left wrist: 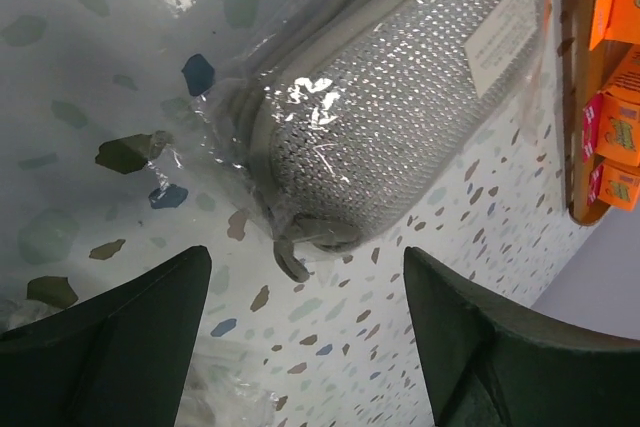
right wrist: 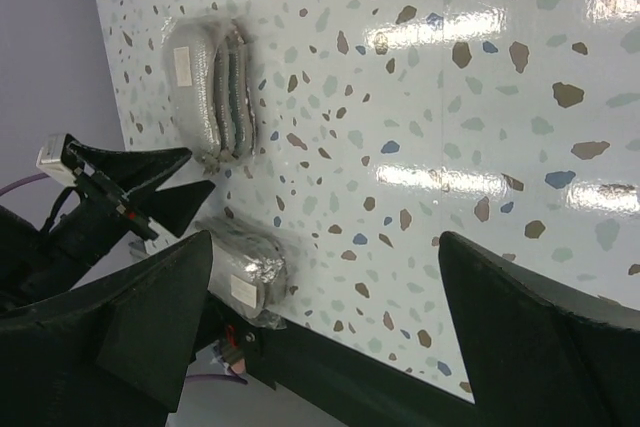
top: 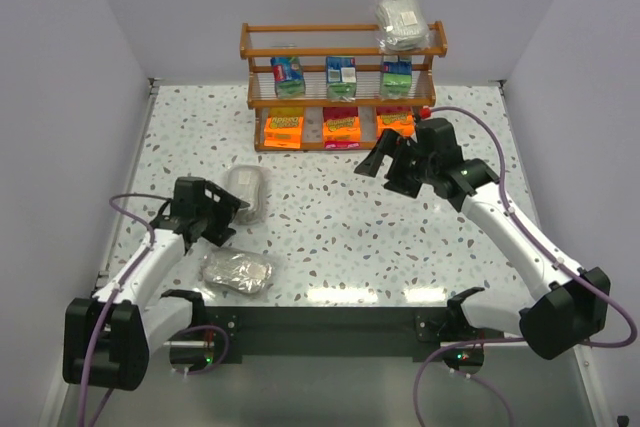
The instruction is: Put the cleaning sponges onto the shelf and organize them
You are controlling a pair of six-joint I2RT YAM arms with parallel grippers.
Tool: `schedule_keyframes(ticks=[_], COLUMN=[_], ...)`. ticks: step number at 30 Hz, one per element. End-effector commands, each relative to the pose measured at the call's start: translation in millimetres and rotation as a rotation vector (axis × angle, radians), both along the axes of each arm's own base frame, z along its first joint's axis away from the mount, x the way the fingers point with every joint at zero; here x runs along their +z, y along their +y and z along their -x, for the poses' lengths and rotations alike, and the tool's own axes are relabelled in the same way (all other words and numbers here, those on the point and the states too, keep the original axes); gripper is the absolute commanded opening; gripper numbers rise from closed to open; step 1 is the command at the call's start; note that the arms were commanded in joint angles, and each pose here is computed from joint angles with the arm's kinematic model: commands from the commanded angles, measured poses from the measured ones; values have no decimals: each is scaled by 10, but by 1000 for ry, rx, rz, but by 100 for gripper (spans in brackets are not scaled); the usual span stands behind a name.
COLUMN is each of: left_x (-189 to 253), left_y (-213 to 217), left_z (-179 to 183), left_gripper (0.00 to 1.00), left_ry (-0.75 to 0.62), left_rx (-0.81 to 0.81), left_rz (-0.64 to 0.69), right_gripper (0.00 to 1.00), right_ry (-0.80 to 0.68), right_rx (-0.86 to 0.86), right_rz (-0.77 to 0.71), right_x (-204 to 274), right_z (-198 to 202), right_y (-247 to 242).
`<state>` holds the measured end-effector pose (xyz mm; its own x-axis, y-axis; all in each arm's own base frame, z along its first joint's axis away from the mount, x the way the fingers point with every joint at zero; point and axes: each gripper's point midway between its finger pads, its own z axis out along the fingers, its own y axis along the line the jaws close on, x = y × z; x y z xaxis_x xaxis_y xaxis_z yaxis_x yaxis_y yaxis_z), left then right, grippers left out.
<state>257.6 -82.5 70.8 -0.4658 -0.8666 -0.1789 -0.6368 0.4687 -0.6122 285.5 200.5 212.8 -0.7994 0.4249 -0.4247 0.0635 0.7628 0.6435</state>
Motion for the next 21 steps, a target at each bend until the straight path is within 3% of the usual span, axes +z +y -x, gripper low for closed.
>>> schedule_keyframes(ticks=[1,8,13,16,19,20,21], left_x=[-40,-66,-180,-250,-252,-233,-202], left_y=[-4,54,51,101,164,190,187], left_z=[-129,-331,-409,-394,-397,-409,-425], left_gripper=[83,79,72,61,42,28,21], left_ry=[-7,-59,-40,-30,-39,-49,-59], left_rx=[76,133,121,119,119,112,101], left_rz=[54,48,35,-4,-31,-43,-44], right_gripper=[98,98,98,98,98,98,98], right_ry=[-11,8,15,18,24,23,26], right_rx=[24,22,21,14,6,5,2], right_rz=[27,25,38,35,28,26,26], right_x=[-2,-77,-98,-113,-126,-121,-130], right_z=[0,5,35,58,78,79,86], right_y=[-3,3,-21,-35,-40,-40,-45])
